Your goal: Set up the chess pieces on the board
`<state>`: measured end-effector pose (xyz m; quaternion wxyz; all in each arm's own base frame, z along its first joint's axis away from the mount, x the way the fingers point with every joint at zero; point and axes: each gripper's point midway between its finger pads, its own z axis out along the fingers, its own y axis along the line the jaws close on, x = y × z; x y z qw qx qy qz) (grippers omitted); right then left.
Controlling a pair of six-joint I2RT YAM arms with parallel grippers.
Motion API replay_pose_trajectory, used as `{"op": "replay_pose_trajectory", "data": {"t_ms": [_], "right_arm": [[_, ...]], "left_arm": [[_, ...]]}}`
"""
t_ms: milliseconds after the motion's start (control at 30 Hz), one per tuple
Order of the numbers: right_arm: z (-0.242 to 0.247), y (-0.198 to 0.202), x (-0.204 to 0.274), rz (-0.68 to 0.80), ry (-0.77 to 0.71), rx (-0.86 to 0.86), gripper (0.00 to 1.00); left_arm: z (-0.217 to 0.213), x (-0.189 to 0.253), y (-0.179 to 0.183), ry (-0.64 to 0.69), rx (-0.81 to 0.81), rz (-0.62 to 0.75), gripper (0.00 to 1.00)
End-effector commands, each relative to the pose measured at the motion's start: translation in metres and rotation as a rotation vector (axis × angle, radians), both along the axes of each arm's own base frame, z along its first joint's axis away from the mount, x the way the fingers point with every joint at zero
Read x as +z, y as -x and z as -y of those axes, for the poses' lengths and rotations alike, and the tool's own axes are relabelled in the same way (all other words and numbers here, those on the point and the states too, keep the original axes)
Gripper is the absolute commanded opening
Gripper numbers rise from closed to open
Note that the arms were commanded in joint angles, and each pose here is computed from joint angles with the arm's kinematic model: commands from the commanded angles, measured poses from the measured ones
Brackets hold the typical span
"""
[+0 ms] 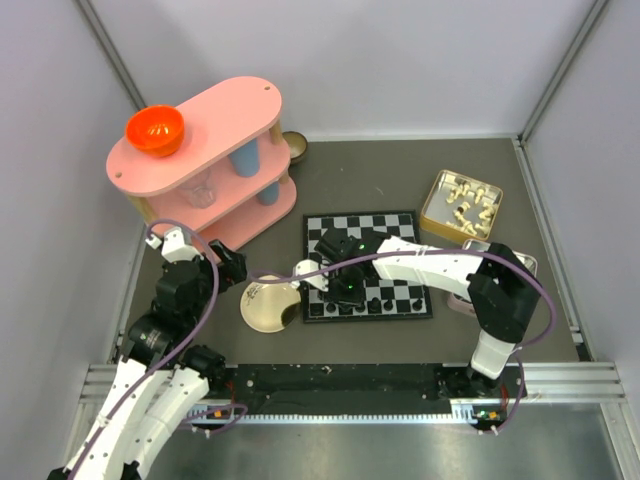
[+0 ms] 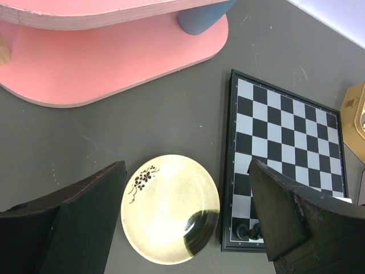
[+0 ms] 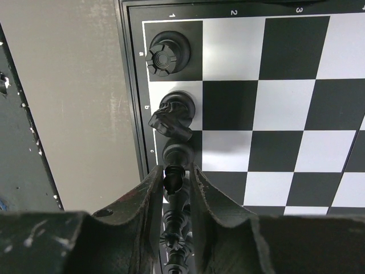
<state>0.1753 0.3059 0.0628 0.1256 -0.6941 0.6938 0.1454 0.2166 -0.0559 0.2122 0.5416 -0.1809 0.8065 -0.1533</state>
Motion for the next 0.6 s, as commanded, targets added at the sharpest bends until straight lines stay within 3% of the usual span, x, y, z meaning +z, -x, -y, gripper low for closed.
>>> {"op": "replay_pose_trajectory", "data": {"t_ms": [0,300,433,567], "right_arm": [[-0.004,0.008,0.003,-0.008,-0.012,0.013,0.25],[-0.015,0.006,0.02,-0.011,-0.058,-0.017,0.32],[-0.018,0.003,0.04,0.0,-0.092,-0.03,0.46],[-0.017,-0.004,0.065,-0.01,-0.139,-0.052,0.5]], "left_arm": [[-0.003,0.008,0.0,0.006,0.017,0.028,0.93],[-0.005,0.01,0.002,0.011,0.021,0.034,0.93],[-0.005,0.019,0.005,0.015,0.009,0.061,0.93],[-0.006,0.041,0.009,0.046,0.004,0.152,0.98]]}}
